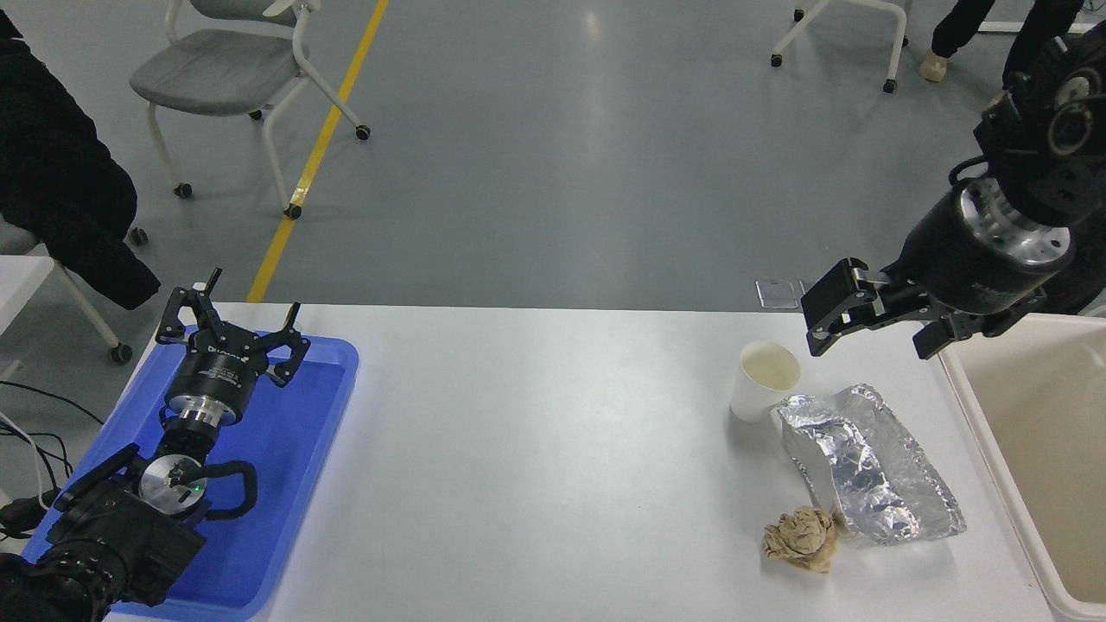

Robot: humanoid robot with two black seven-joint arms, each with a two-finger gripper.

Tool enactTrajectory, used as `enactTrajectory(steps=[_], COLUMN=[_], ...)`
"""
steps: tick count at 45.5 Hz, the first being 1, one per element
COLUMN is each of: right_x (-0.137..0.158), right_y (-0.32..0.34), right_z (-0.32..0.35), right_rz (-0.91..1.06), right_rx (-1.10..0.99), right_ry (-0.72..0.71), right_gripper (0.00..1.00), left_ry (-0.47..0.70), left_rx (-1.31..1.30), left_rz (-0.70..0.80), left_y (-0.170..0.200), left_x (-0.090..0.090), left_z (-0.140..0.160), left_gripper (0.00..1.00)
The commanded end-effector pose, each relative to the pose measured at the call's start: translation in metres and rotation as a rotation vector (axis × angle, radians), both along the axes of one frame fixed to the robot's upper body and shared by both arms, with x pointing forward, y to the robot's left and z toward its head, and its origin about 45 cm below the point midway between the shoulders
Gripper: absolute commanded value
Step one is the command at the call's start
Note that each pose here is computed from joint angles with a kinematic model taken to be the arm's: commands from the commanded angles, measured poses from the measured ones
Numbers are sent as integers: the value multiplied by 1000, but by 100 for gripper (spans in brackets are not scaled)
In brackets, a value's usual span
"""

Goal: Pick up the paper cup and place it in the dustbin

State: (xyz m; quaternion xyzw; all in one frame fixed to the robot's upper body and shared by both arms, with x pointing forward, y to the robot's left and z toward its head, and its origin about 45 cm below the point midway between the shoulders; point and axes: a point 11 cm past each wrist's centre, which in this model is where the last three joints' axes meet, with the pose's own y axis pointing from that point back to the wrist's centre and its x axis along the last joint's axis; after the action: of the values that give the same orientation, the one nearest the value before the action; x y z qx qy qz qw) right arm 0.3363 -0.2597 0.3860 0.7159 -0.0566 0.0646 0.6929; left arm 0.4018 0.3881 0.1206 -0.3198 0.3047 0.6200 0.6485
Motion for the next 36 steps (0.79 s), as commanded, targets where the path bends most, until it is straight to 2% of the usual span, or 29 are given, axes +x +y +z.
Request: enactTrajectory(steps=[1,17,27,36], right_x=[20,77,95,98], right_y=[-3,-28,-29,-44], right_z=[-12,-89,-144,-194], right_rz=[-1,97,80,76], right_rx=[-11,-89,-64,-72], right_ry=[-57,-178,-220,-291], right_gripper=[100,100,100,100], left_ry=[0,0,0,0], left_rx=[-4,-5,-4,-5], left_rz=[-3,-6,-4,-6], left_y=[-2,-4,-3,-4], left_x=[0,1,1,1], left_z=[-1,-1,-1,-1], left_gripper=[100,100,100,100])
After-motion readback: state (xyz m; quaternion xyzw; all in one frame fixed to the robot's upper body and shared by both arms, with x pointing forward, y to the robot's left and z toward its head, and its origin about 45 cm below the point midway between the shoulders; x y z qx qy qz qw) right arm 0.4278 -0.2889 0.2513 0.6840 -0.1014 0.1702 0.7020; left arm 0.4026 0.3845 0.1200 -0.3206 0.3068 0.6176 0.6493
